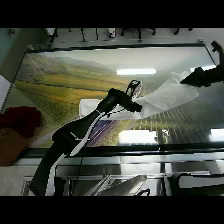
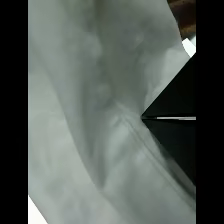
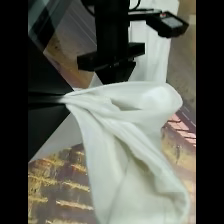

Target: Fold the shirts.

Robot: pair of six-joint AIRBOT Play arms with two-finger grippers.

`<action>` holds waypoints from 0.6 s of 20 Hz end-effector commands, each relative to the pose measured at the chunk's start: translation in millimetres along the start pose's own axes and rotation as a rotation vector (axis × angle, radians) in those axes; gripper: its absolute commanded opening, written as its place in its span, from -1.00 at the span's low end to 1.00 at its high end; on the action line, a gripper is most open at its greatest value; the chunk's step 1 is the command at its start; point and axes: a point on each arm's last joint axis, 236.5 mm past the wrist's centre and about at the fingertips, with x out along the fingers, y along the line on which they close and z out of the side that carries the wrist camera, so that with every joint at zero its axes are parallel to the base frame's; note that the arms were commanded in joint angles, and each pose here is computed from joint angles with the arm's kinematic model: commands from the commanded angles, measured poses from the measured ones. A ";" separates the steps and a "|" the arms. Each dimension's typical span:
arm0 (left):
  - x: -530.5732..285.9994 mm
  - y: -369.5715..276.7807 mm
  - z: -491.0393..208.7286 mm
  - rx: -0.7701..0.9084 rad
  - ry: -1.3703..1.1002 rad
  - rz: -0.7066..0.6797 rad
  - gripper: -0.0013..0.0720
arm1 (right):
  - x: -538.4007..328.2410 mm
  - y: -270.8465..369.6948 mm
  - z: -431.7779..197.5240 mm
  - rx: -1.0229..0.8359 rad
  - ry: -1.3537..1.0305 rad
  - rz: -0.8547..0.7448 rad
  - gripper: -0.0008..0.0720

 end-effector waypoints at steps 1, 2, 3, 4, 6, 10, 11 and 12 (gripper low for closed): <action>11.0 -6.2 2.2 -0.084 -0.024 -0.062 -0.93 | -18.1 38.4 9.1 -0.053 -0.037 0.023 -0.91; 10.4 -11.4 5.5 -0.101 -0.036 -0.085 -0.93 | -13.4 44.2 8.2 -0.065 -0.026 0.031 -0.91; 9.4 -15.1 9.2 -0.113 -0.049 -0.102 -0.93 | -8.5 49.9 7.1 -0.076 -0.015 0.039 -0.91; 8.2 -17.0 12.0 -0.125 -0.058 -0.115 -0.93 | -2.6 56.7 5.9 -0.089 -0.002 0.050 -0.91; -4.5 -10.9 16.1 -0.140 -0.054 -0.119 -0.93 | 6.1 65.4 3.6 -0.105 0.019 0.063 -0.91; -105.8 21.2 32.0 -0.151 -0.030 -0.114 -0.93 | 14.5 77.1 0.8 -0.092 0.039 0.080 -0.91; -144.8 30.7 37.5 -0.124 -0.046 -0.108 -0.93 | 18.3 82.3 0.7 -0.091 0.043 0.086 -0.91; -190.8 43.6 42.9 -0.107 -0.076 -0.092 -0.93 | 24.3 90.0 3.0 -0.084 0.038 0.091 -0.91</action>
